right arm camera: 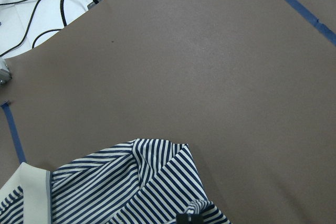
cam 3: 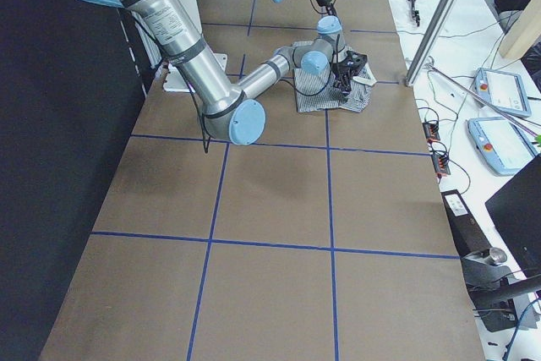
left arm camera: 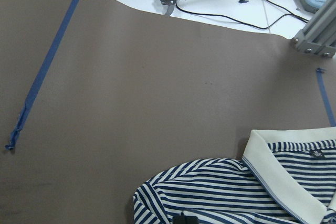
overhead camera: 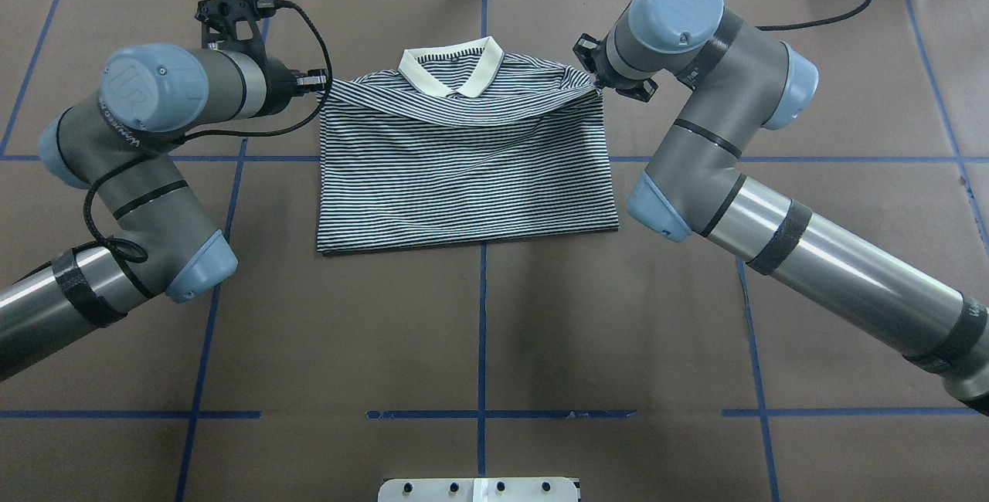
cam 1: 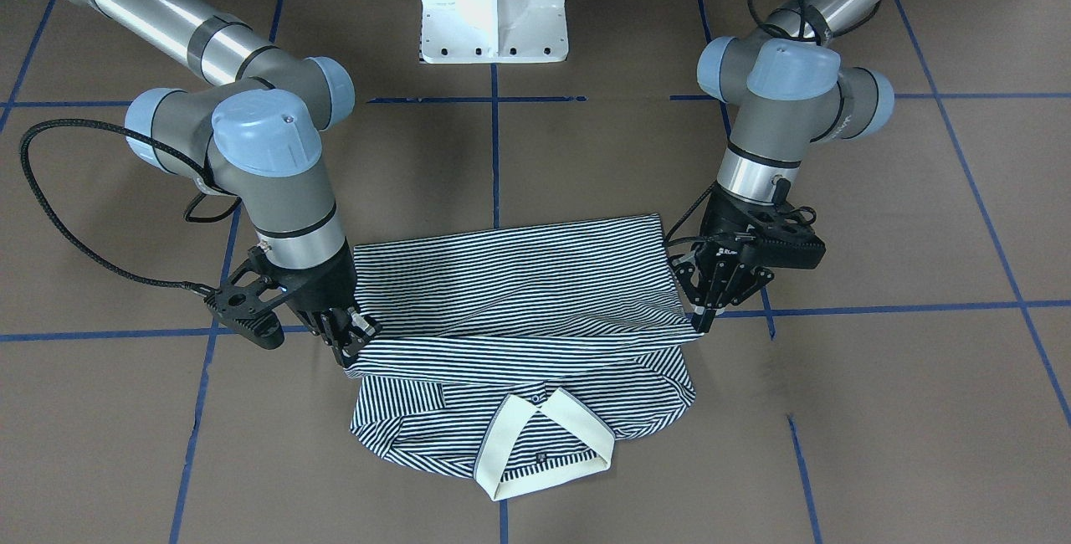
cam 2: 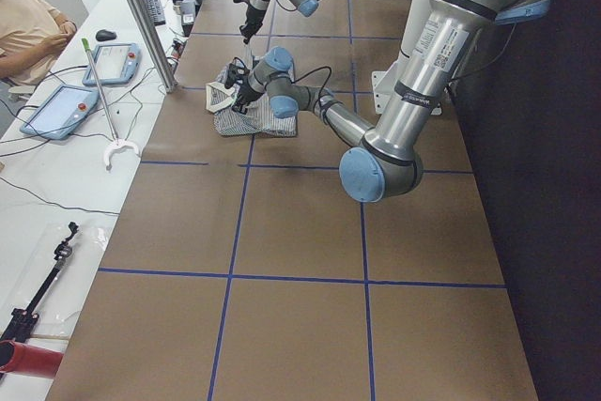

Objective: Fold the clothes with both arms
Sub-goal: 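Lower the hem onto the shirt just below the collar with both grippers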

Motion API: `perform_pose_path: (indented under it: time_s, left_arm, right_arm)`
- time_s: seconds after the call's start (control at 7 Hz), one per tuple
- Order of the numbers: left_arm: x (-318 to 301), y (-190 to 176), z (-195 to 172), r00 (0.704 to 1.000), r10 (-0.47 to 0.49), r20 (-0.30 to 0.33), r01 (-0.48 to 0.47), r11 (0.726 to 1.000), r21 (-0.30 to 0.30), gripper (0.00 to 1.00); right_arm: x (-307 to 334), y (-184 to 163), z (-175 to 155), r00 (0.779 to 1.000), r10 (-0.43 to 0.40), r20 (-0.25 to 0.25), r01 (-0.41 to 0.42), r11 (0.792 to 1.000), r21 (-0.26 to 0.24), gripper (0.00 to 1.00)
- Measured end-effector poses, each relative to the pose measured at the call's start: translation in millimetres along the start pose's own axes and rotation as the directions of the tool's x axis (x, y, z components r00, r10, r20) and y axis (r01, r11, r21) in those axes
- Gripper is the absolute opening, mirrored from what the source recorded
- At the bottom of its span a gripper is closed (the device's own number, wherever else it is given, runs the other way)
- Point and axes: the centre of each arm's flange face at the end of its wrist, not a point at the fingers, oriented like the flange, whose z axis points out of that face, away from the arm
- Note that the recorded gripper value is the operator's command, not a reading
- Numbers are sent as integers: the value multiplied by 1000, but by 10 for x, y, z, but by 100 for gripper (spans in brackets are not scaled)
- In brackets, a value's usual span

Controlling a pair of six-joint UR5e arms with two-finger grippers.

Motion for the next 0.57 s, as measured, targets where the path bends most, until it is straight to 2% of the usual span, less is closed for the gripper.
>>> perform_pose_path:
  time_s: [0.57]
  left_arm:
    - [-130, 44, 369, 998, 0, 61, 2, 1000, -19, 0]
  right_arm:
    - [-206, -136, 416, 997, 0, -76, 2, 1000, 29, 0]
